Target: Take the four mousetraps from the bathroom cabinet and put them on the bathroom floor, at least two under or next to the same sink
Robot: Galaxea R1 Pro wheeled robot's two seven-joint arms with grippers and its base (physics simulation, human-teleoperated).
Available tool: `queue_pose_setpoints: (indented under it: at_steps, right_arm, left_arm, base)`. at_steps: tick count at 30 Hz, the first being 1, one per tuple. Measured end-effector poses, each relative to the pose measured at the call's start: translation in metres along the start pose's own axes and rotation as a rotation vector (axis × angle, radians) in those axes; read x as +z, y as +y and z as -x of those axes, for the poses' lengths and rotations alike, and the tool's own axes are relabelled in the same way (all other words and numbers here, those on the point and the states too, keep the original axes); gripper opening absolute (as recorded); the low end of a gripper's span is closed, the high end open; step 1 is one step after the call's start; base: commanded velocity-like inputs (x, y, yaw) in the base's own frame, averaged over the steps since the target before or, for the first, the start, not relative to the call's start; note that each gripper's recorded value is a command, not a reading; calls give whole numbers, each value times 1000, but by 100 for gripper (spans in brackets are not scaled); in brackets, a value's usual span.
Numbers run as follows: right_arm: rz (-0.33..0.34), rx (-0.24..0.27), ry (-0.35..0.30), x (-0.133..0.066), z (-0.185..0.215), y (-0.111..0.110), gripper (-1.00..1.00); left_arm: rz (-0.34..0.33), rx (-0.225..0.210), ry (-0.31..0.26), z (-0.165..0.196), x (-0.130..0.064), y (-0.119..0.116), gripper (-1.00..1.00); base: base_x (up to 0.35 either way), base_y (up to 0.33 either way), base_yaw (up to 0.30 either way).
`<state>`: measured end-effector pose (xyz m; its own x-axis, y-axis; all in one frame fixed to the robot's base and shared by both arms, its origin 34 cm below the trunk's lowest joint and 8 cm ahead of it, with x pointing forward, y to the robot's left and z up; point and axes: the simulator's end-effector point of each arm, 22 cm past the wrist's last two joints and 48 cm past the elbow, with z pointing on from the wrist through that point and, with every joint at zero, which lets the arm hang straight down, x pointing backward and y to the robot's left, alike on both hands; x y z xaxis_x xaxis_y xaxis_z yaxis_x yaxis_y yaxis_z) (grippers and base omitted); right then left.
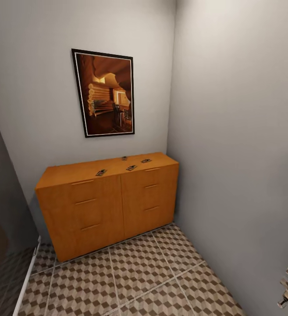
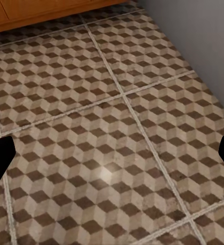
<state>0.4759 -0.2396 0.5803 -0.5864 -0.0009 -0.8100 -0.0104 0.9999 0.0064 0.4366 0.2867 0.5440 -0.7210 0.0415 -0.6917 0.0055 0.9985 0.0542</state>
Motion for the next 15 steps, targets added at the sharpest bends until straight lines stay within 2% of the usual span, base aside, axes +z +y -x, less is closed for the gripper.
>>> queue_pose_setpoints:
  at_steps: [15]
  right_arm:
    - [0,0,0,0,0,0,100]
  left_arm:
    - [0,0,1,0,0,0,100]
  base:
    - [0,2,0]
